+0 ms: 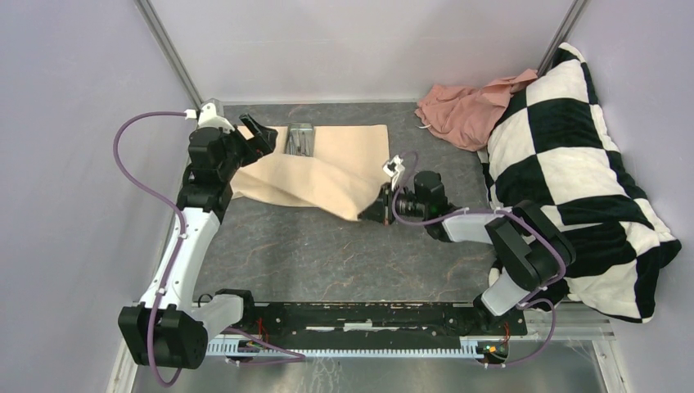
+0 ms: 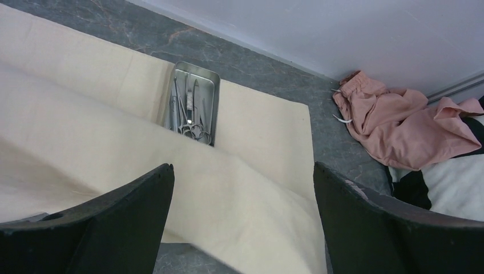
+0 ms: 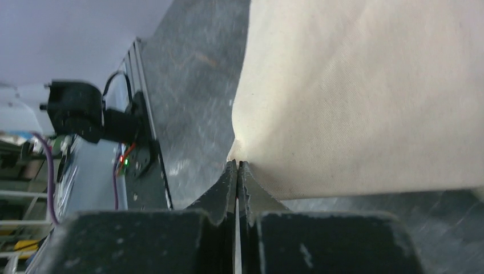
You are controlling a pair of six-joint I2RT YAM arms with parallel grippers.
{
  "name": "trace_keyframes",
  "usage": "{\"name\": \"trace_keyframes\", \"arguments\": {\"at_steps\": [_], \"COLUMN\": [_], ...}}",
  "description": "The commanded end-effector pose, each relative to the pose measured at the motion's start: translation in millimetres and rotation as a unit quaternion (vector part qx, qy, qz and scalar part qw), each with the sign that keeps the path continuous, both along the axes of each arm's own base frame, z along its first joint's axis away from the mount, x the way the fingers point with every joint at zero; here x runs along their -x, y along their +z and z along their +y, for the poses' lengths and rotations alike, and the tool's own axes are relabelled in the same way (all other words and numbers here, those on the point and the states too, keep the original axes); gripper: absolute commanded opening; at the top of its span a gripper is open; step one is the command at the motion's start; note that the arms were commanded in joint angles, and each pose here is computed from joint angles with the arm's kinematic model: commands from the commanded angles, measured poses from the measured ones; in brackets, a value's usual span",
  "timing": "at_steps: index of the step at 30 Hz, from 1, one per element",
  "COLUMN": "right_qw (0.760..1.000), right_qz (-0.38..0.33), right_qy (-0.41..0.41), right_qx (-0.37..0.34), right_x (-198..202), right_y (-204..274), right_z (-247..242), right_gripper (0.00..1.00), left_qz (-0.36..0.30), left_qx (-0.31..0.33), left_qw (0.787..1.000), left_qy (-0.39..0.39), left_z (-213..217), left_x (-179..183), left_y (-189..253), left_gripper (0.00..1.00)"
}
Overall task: Open and lay out the surgical kit
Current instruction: Open the surgical kit at the center of the board.
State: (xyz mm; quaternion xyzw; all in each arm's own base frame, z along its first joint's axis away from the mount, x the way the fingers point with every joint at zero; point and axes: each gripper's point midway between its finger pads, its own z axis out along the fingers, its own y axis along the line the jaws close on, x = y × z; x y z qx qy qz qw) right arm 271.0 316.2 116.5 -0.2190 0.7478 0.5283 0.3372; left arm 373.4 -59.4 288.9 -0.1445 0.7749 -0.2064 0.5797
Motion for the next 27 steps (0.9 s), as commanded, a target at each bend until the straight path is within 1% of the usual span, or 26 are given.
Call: {"name": "trace_keyframes", "arguments": {"at_steps": [1, 4, 6, 9, 11, 12, 14, 16, 17, 19, 22, 25, 27], "right_qw": [0.999, 0.999, 0.998, 0.999, 0.999, 0.999, 0.999, 0.999, 0.999, 0.998, 0.996, 0.995, 0.993], "right_qz": [-0.005, 0.005, 0.008, 0.01, 0.008, 0.008, 0.007, 0.002, -0.004, -0.018, -0.037, -0.041, -0.042], "right_qy": [0.051, 0.051, 0.054, 0.05, 0.037, 0.034, 0.031, 0.022, 0.02, 0.012, -0.007, -0.021, -0.028], "right_qx": [-0.005, 0.014, 0.013, 0.011, 0.011, 0.004, -0.023, -0.038, -0.046, -0.056, -0.076, -0.093, -0.104], "right_x": [48, 64, 71, 74, 68, 65, 60, 51, 48, 40, 25, 11, 3], "right_y": [-1, -16, -18, -19, -17, -13, 3, 16, 24, 40, 65, 84, 94], "right_z": [-4, -12, -12, -12, -10, -8, -2, 3, 6, 8, 11, 14, 15], "right_gripper": [0.0, 0.0, 0.0, 0.0, 0.0, 0.0, 0.0, 0.0, 0.0, 0.0, 0.0, 0.0, 0.0], "left_qz": [-0.022, -0.02, -0.016, 0.009, 0.054, 0.089, 0.151, 0.185, 0.181, 0.186, 0.18, 0.178, 0.163], "left_qx": [-0.014, -0.011, -0.01, -0.011, 0.001, 0.012, 0.046, 0.089, 0.12, 0.152, 0.191, 0.23, 0.265], "left_qw": [1.0, 1.0, 1.0, 1.0, 0.998, 0.995, 0.985, 0.976, 0.973, 0.966, 0.958, 0.947, 0.94], "left_qy": [0.007, 0.005, 0.006, 0.02, 0.04, 0.051, 0.072, 0.077, 0.076, 0.095, 0.112, 0.134, 0.141], "left_z": [5, 4, 4, 8, 12, 13, 12, 5, 0, 0, -1, -1, -1], "left_x": [2, 3, 2, 2, 6, 12, 27, 43, 46, 52, 54, 55, 51], "left_y": [14, 13, 10, -3, -26, -50, -94, -131, -138, -153, -159, -167, -167], "left_gripper": [0.96, 0.96, 0.96, 0.96, 0.95, 0.94, 0.94, 0.95, 0.96, 0.98, 0.99, 1.0, 1.0]}}
